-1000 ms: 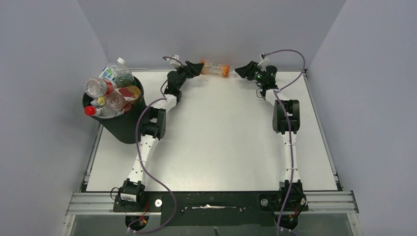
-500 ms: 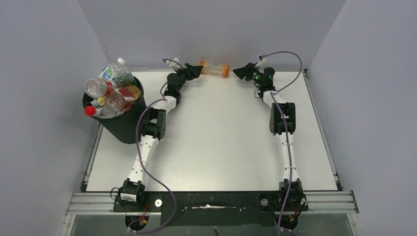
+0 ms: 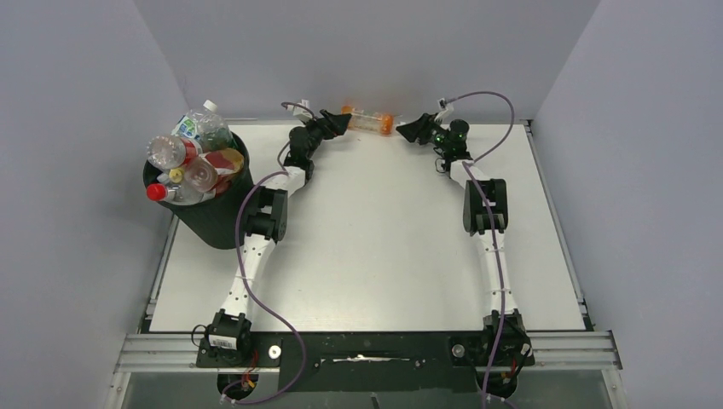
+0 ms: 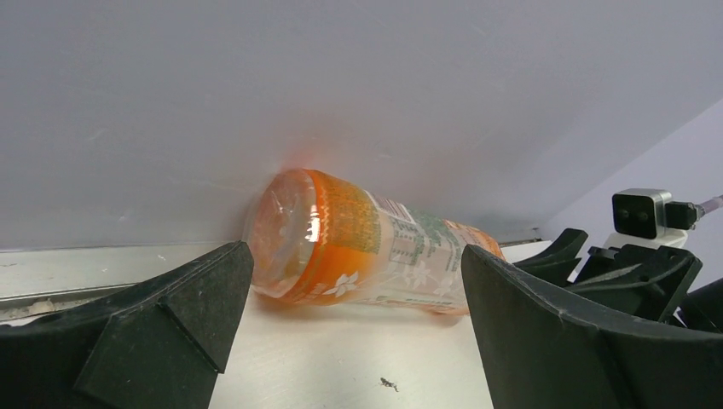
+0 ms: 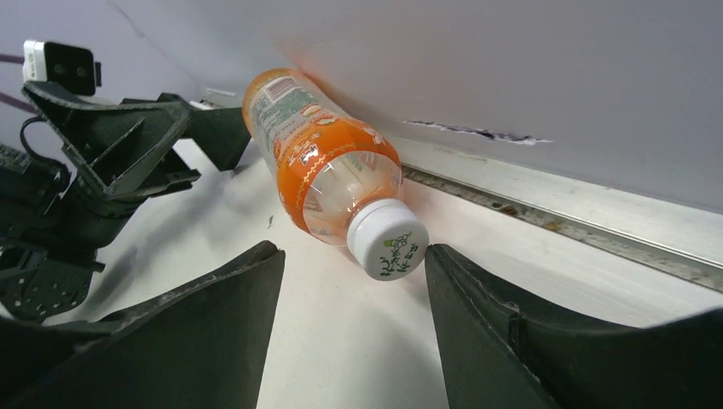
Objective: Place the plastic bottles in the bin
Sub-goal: Move the plastic bottle to the center of the board.
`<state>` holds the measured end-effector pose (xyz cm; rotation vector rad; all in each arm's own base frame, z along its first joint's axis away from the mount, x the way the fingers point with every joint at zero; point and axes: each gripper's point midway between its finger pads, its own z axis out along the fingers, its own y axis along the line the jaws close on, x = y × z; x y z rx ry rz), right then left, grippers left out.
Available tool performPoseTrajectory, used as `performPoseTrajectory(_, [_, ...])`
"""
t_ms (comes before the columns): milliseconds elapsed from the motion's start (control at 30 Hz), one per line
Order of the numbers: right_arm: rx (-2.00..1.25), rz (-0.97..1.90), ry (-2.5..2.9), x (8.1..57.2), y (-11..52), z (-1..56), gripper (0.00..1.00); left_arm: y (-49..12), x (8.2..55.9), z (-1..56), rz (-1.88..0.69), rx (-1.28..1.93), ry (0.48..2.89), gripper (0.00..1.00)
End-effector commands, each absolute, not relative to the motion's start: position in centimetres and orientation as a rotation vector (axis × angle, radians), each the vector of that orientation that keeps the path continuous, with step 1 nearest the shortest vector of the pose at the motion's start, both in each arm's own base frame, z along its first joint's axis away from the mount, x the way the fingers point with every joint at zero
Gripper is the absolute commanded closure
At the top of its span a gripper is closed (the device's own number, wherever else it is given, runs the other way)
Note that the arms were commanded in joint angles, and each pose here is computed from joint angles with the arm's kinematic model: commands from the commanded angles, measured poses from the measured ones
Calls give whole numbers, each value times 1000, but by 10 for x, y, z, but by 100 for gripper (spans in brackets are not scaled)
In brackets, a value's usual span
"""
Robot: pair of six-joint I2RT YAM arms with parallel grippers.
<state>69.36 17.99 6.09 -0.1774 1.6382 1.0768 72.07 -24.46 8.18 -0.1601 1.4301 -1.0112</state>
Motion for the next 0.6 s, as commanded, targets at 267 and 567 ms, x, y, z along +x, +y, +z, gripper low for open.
performPoseTrajectory(267, [-553,1205,1485,579,244,135,46,-233,714,94,-1036,-126,1368,4])
performPoseTrajectory(567, [-530,1061,1584,562,217,139,49,-225,702,98,-1041,-138,1366,4])
